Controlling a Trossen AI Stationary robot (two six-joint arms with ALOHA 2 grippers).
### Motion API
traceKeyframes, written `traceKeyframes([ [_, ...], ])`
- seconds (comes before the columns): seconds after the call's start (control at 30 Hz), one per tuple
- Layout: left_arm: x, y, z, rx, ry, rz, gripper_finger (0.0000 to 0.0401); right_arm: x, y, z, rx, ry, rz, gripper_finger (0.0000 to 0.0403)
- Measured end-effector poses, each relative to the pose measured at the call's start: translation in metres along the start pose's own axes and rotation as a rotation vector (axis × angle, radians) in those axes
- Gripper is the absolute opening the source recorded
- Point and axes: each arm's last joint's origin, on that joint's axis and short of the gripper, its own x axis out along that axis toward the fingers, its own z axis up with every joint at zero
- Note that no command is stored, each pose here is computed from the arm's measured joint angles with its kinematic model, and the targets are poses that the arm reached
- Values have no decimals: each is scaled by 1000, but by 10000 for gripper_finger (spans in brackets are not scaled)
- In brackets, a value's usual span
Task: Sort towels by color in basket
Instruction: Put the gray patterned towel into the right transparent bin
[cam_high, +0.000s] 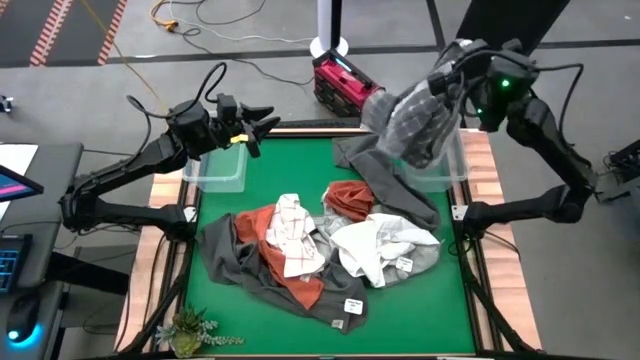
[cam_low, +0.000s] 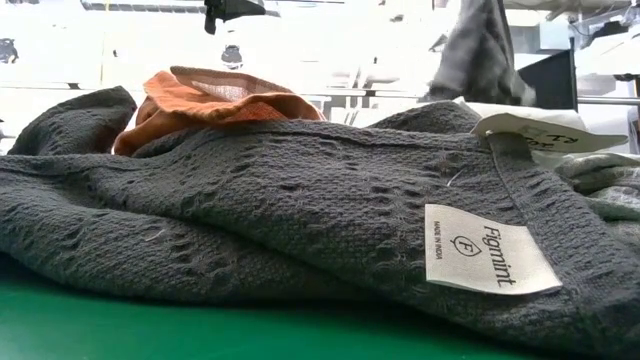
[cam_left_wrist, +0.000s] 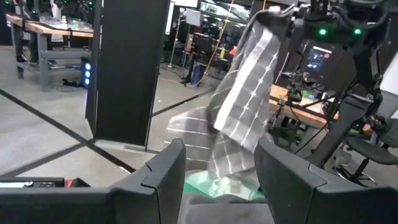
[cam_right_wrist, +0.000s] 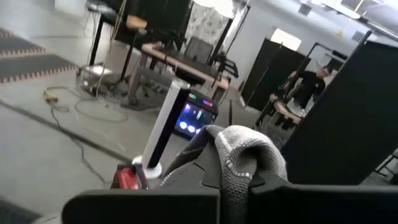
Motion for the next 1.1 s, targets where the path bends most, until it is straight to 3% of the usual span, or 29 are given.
traceKeyframes([
  [0.13,0,0,0,-11,2,0,180,-12,-9,-12,49,61,41,21],
  [0.4,12,2,-14,-108,95,-18,180,-19,0,-37,113,251,322,23],
  [0.53,24,1,-20,-143,109,-83,180,-12,18,-49,22,390,421,23],
  [0.73,23,0,-16,-167,80,-96,180,-4,33,-70,-71,618,491,23],
  [0.9,20,-2,-14,-154,75,-119,180,5,44,-106,-155,812,470,23],
  [1.1,21,-7,-16,-151,87,-139,180,22,68,-151,-195,930,647,23],
])
